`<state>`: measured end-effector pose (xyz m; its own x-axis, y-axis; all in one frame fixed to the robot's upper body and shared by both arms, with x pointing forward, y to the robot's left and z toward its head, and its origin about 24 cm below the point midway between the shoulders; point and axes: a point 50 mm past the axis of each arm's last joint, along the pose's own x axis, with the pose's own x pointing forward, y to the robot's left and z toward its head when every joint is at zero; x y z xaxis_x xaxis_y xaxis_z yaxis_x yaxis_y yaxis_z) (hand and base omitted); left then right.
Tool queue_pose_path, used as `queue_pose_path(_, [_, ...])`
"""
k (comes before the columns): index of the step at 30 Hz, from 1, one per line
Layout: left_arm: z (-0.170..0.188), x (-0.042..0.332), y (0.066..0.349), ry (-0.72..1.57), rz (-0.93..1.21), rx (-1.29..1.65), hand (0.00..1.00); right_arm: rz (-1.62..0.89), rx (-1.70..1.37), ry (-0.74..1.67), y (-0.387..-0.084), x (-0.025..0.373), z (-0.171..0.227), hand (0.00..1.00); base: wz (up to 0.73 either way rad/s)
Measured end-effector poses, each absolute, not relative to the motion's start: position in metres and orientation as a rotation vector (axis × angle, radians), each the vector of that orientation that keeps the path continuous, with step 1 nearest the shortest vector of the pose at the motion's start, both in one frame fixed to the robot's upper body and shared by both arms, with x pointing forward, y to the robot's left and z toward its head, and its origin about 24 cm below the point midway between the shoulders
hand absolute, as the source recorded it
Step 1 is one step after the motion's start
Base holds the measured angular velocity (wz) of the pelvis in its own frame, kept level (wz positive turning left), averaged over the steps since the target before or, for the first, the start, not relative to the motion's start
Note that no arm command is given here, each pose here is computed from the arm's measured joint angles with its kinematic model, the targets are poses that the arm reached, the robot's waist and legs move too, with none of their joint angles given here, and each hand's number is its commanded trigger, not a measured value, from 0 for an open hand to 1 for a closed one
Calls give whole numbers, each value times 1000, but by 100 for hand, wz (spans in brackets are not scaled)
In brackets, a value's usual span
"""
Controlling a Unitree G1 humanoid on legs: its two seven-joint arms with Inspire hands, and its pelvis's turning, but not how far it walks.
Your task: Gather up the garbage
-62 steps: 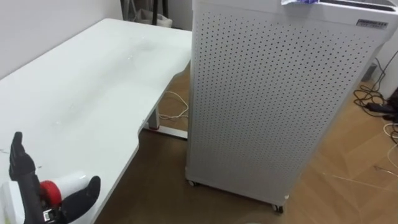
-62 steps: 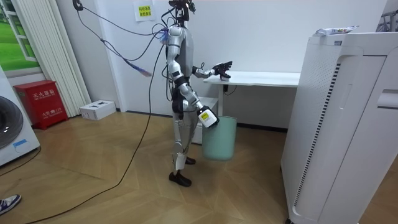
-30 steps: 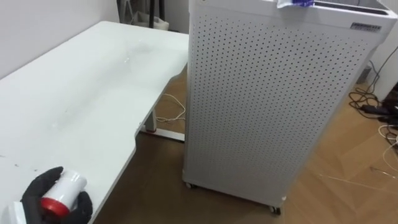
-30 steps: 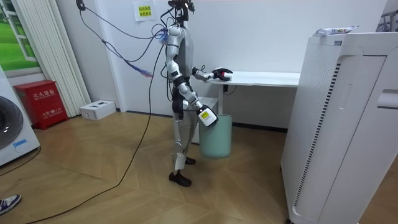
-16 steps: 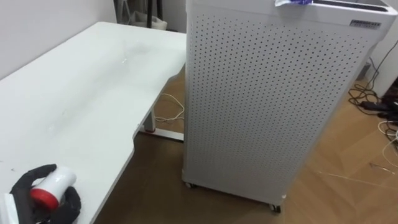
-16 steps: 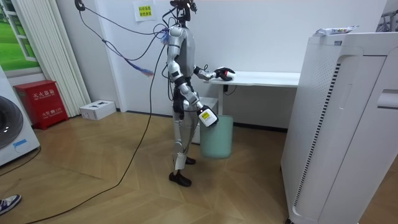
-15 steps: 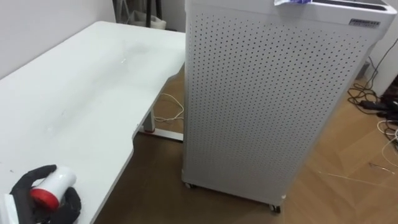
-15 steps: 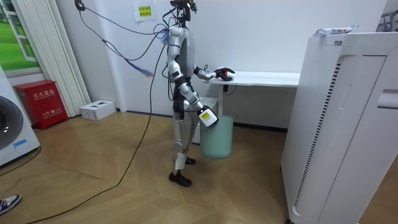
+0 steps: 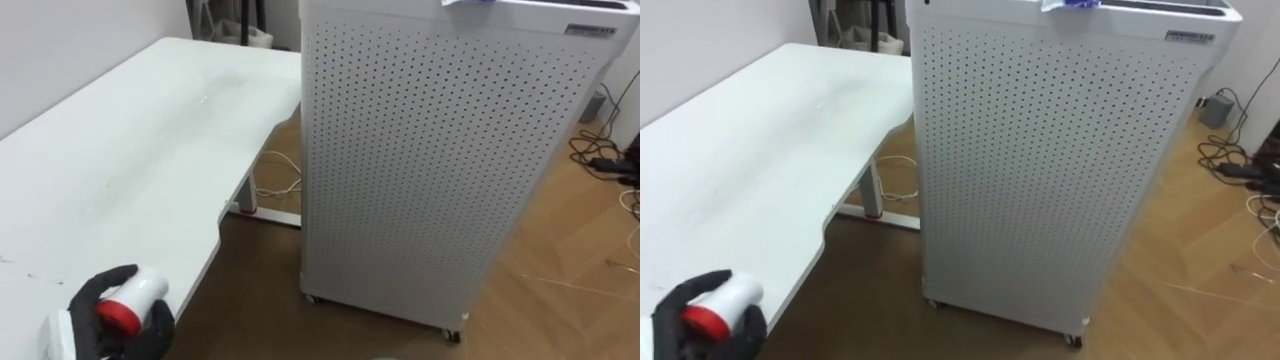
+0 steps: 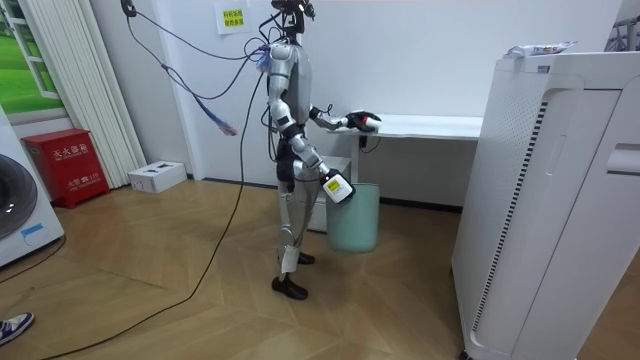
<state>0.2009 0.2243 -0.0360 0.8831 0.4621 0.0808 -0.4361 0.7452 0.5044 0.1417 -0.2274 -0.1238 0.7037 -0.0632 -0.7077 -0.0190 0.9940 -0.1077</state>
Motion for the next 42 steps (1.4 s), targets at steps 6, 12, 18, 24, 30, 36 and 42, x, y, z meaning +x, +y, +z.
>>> queue_pose_path(6, [-31,210,211,24,408,521,100,-60,-121,724,-227,164,-115,100,-4])
queue_pose_path(12, [-32,213,189,24,269,486,100,-90,-105,598,-222,199,-95,100,-11])
queue_pose_path(18, [-52,202,129,87,-96,461,100,-61,-104,460,-205,226,-76,100,-20])
queue_pose_path(24, [-58,212,114,119,-268,499,100,-52,-116,442,-199,232,-73,100,-25])
queue_pose_path(30, [-63,223,109,161,-312,521,100,-32,-118,406,-193,245,-64,100,-9])
queue_pose_path(36, [-64,224,105,165,-318,517,100,-8,-127,351,-185,259,-52,100,-11])
queue_pose_path(42, [-67,227,92,180,-344,510,100,16,-125,314,-175,269,-44,100,-2])
